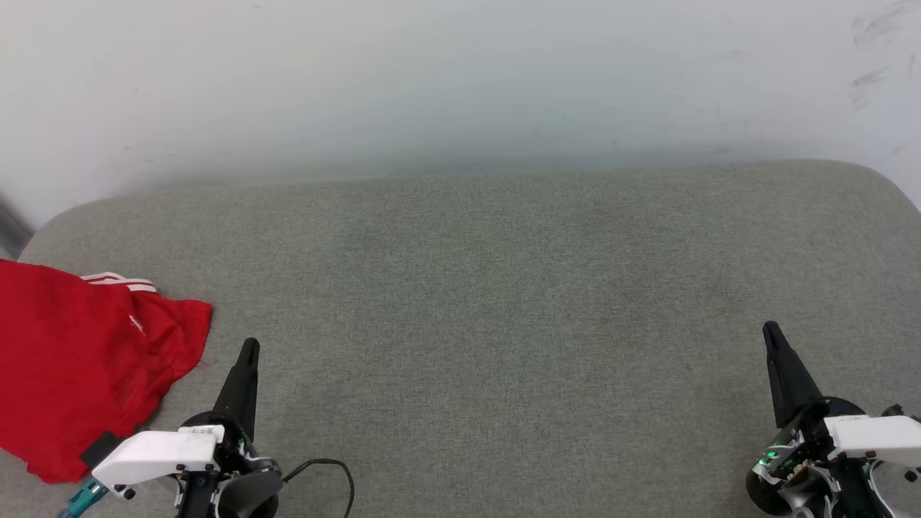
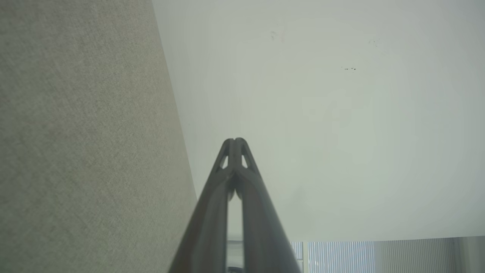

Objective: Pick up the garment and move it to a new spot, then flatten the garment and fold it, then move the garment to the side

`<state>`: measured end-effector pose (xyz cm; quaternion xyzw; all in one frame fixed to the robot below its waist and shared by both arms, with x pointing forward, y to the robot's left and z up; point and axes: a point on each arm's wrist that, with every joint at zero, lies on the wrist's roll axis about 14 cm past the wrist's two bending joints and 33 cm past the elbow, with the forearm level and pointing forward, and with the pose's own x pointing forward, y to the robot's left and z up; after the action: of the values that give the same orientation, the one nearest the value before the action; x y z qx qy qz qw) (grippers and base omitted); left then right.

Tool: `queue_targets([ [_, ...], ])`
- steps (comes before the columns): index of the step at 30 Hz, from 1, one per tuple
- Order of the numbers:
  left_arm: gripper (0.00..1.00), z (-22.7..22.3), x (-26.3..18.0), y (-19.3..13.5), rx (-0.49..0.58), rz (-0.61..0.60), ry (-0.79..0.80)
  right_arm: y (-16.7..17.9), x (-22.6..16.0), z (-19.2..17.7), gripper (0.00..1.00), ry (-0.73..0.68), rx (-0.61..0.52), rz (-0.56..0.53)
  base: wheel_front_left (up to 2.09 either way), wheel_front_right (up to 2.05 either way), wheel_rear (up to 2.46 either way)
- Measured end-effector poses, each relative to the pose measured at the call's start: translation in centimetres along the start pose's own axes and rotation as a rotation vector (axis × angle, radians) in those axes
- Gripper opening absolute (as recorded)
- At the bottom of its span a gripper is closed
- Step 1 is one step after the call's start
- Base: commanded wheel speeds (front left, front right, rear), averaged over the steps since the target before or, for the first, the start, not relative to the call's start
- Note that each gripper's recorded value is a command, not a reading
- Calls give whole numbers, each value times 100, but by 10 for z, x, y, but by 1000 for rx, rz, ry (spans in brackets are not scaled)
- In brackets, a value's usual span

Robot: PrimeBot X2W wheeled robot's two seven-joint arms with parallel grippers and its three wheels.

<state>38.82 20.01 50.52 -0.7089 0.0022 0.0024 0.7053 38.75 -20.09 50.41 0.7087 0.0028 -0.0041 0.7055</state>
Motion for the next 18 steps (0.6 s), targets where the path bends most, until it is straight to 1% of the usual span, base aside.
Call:
queue_targets([
  [18,0,0,0,0,0,0,0,0,0,0,0,0,0,0,0,0,0],
])
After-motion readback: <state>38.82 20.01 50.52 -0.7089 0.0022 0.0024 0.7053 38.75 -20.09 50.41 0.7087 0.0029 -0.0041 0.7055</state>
